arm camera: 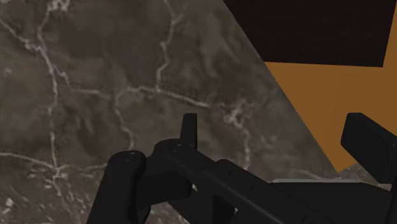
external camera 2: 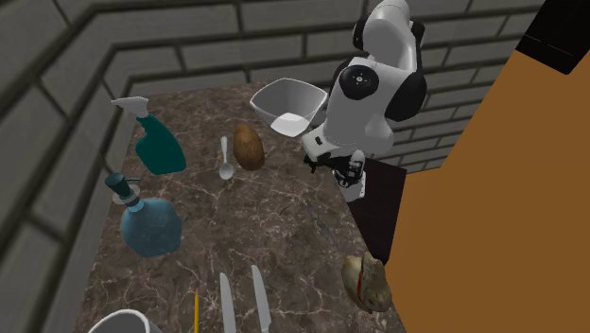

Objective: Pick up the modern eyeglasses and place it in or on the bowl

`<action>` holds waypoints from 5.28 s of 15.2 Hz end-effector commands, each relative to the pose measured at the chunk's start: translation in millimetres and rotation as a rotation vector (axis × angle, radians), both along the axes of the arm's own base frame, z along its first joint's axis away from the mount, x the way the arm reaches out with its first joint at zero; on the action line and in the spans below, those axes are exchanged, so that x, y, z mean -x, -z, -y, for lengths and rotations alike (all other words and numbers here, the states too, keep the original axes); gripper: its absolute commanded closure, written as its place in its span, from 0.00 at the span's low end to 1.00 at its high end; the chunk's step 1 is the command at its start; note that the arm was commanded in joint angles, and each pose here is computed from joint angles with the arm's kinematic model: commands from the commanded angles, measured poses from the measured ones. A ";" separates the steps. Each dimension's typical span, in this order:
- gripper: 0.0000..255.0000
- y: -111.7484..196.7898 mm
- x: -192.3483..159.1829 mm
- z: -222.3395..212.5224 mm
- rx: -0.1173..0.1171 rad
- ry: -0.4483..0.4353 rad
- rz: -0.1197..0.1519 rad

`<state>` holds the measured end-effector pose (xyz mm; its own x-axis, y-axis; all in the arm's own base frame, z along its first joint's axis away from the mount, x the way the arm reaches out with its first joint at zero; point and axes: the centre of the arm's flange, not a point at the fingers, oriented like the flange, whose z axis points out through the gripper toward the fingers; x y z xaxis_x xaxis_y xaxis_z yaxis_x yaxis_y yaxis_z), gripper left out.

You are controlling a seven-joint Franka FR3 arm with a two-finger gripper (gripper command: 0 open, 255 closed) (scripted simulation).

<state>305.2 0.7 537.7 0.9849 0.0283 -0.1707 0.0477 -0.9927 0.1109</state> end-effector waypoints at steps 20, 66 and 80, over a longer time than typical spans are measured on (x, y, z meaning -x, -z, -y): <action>0.00 -9.5 -143.2 -13.3 -0.126 -0.726 -0.040; 1.00 -143.9 -142.2 -12.5 -0.126 -0.726 -0.040; 1.00 -185.6 -85.3 21.0 -0.126 -0.726 -0.040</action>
<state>402.7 -13.7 723.0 0.7042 0.6920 -0.1587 0.6988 -0.7151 -0.0175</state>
